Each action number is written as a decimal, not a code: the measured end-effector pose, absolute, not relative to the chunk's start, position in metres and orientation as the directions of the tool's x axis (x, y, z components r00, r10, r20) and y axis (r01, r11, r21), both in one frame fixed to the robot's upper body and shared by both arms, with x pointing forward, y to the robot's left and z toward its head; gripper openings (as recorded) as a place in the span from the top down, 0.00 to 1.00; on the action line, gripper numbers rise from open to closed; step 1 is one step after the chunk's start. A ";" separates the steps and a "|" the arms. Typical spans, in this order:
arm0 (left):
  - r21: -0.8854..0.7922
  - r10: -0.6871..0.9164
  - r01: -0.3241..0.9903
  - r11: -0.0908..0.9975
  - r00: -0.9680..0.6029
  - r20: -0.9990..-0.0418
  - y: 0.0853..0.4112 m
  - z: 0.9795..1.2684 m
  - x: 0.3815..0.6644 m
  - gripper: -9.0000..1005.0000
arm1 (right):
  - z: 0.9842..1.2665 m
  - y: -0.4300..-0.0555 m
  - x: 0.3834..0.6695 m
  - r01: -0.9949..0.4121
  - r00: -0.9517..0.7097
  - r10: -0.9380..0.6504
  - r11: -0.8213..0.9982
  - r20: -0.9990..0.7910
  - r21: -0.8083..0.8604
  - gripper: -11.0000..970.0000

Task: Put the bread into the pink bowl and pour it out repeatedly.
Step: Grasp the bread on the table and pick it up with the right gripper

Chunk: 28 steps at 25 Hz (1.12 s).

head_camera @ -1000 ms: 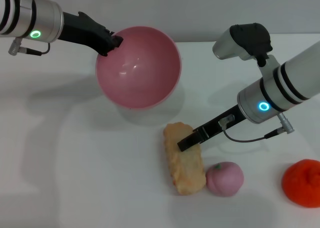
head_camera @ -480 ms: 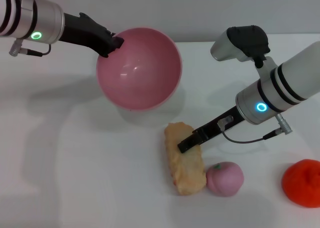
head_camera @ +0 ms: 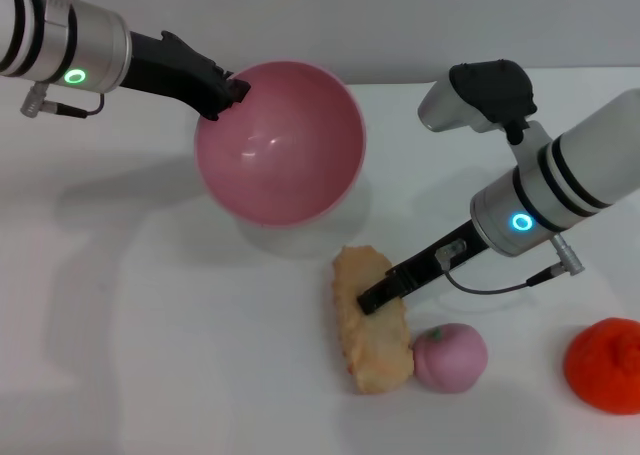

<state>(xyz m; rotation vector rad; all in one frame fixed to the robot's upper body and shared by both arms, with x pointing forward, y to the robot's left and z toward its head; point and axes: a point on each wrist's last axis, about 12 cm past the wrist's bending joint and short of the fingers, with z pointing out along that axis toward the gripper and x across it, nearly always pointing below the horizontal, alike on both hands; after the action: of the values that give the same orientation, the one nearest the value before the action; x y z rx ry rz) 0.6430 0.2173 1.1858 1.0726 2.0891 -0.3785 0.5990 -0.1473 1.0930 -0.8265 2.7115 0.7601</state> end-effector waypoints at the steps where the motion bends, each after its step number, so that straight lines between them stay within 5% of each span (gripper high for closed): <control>1: 0.071 0.572 0.792 0.606 -0.372 -0.731 0.217 1.186 0.643 0.94 | 1.093 -0.147 0.599 -0.568 -0.822 -0.463 0.710 -0.333 0.416 0.44; 16: 0.057 0.574 0.796 0.602 -0.383 -0.724 0.219 1.182 0.639 0.94 | 1.091 -0.147 0.599 -0.566 -0.823 -0.457 0.713 -0.338 0.413 0.50; 28: 0.042 0.572 0.796 0.603 -0.396 -0.719 0.221 1.178 0.636 0.94 | 1.092 -0.139 0.595 -0.621 -0.781 -0.507 0.691 -0.363 0.370 0.67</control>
<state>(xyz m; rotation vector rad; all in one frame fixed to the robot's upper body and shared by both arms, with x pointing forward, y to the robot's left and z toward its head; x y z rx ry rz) 0.6362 0.2211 1.1779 1.0758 2.1170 -0.4040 0.5953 -0.1389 1.0917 -0.9049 2.6700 0.7095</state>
